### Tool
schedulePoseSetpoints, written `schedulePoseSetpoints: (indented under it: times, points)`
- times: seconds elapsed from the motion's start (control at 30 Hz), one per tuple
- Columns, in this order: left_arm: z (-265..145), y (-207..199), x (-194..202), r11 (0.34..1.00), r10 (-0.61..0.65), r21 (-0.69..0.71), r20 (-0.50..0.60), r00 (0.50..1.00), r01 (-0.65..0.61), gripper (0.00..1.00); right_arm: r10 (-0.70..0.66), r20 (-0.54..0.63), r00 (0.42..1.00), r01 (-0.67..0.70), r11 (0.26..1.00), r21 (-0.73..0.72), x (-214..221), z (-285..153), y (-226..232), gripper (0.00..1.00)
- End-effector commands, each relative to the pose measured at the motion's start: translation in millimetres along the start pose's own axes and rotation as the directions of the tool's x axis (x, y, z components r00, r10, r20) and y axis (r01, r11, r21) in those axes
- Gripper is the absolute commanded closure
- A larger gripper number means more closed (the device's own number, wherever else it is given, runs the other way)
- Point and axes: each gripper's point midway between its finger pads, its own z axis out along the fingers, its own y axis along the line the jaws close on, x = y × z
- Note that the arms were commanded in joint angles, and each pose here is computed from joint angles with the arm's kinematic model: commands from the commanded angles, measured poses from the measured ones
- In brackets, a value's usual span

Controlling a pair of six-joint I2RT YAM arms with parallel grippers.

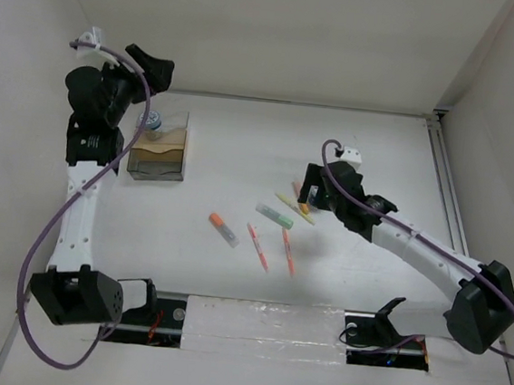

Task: Sort the stationery into containers
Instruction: Pick up the stationery from the center of the board.

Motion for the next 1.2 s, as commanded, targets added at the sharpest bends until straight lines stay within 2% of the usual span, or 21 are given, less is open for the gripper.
schedulePoseSetpoints:
  times: [0.0, 0.07, 0.13, 0.23, 0.3, 0.5, 0.7, 0.83, 0.97, 1.17]
  points:
    - [-35, 67, 92, 0.946, -0.173, -0.311, -0.254, 0.952, 0.088, 0.0, 0.02, 0.079, 0.997, -0.028, 0.995, 0.101, -32, 0, -30, 0.0]
    - [-57, 74, 112, 0.929, -0.211, -0.358, -0.309, 0.927, 0.093, 0.0, 0.034, 0.065, 0.997, -0.043, 0.99, 0.137, -34, 9, -47, 0.0]
    - [-75, 75, 139, 0.928, -0.248, -0.357, -0.371, 0.895, 0.109, 0.0, -0.01, 0.046, 0.999, 0.003, 0.989, 0.147, -33, 18, -55, 0.0]
    - [-88, 76, 156, 0.924, -0.274, -0.356, -0.374, 0.886, 0.136, 0.0, -0.041, 0.026, 0.999, 0.038, 0.993, 0.116, -41, 31, -59, 0.0]
    - [-90, 71, 142, 0.925, -0.267, -0.351, -0.325, 0.907, 0.147, 0.0, -0.028, 0.015, 1.0, 0.026, 0.993, 0.115, -44, 38, -68, 0.0]
    - [-96, 63, 141, 0.941, -0.236, -0.313, -0.34, 0.911, 0.127, 0.0, -0.061, -0.033, 0.998, 0.061, 0.998, 0.012, -40, 52, -53, 0.0]
    - [-107, 52, 128, 0.963, -0.174, -0.247, -0.284, 0.943, 0.103, 0.0, -0.112, -0.067, 0.991, 0.109, 0.993, -0.041, -37, 68, -39, 0.0]
    - [-108, 52, 127, 0.966, -0.167, -0.239, -0.275, 0.947, 0.101, 0.0, -0.121, -0.112, 0.986, 0.123, 0.992, 0.012, -33, 86, -44, 0.0]
    - [-107, 49, 131, 0.97, -0.165, -0.219, -0.298, 0.94, 0.101, 0.0, -0.171, -0.175, 0.969, 0.179, 0.984, 0.027, -21, 99, -38, 0.07]
    - [-106, 49, 134, 0.972, -0.162, -0.212, -0.312, 0.936, 0.097, 0.0, -0.194, -0.213, 0.958, 0.211, 0.976, 0.061, -10, 106, -35, 0.11]
